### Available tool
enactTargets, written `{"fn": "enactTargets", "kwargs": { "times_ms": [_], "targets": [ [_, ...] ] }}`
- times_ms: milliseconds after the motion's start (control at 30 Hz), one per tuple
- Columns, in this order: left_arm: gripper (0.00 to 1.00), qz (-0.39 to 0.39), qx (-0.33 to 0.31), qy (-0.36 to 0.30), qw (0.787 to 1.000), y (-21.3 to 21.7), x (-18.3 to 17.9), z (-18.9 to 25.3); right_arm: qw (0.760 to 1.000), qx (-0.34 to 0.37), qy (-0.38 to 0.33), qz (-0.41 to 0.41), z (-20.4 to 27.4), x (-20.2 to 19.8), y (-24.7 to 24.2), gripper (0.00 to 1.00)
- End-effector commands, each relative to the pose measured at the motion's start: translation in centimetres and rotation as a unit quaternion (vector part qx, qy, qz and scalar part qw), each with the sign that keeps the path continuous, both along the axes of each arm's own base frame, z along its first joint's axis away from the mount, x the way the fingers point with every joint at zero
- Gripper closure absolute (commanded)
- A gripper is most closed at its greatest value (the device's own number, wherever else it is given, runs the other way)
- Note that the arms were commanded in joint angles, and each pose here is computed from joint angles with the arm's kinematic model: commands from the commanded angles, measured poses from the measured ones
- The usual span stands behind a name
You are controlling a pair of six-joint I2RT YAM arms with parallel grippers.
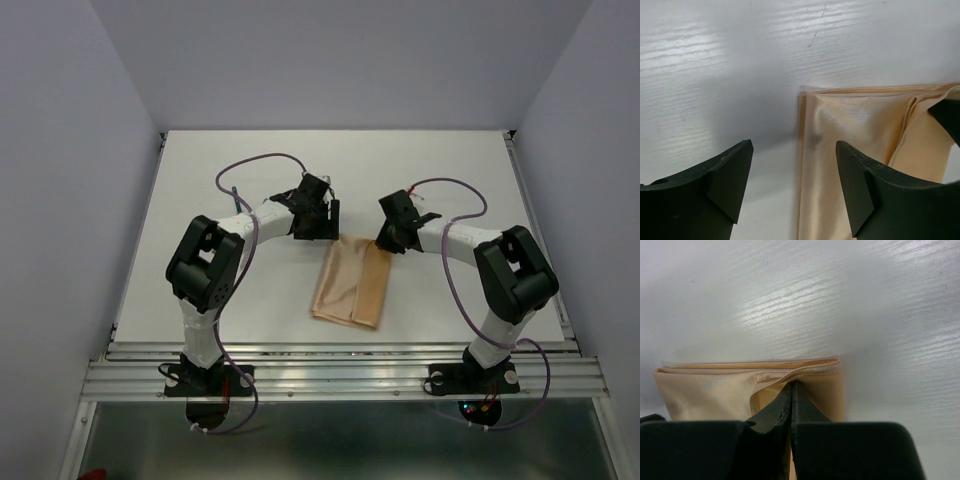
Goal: Fold the napkin into a case and place the utensils inside
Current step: Fold the 2/3-rectangle-folded napkin at the center of the board.
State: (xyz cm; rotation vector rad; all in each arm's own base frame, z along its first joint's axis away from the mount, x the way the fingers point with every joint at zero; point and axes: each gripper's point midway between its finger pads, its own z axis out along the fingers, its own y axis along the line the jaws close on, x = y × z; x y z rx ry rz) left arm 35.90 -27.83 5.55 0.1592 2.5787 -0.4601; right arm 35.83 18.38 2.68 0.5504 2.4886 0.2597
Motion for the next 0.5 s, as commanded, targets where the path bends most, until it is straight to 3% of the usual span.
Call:
{"fn": "enactTargets", "kwargs": {
  "times_ms": [0,233,367,467],
  "targets": [
    [0.22,-0.013,0.011,0.014,1.0,-0.2,-0.3,-1.7,1.0,-0.011,0.013,0.005,0.0,-0.9,-0.6,0.99],
    [0.32,-0.025,-0.008,0.041,0.999,-1.3,-1.6,-3.6,1.0,-0.014,0.014,-0.001,0.1,-0.7,-0.6,0.99],
    [0.53,-0.036,-0.027,0.054,0.997,-2.6,-2.2,-4.1,1.0,-0.021,0.02,-0.011,-0.3,-0.9,-1.1,0.99],
    [0.8,-0.049,-0.048,0.063,0.996,-3.7,-2.5,-3.7,0.999,-0.031,0.024,-0.022,-0.5,-1.1,-1.6,0.99]
  ]
}}
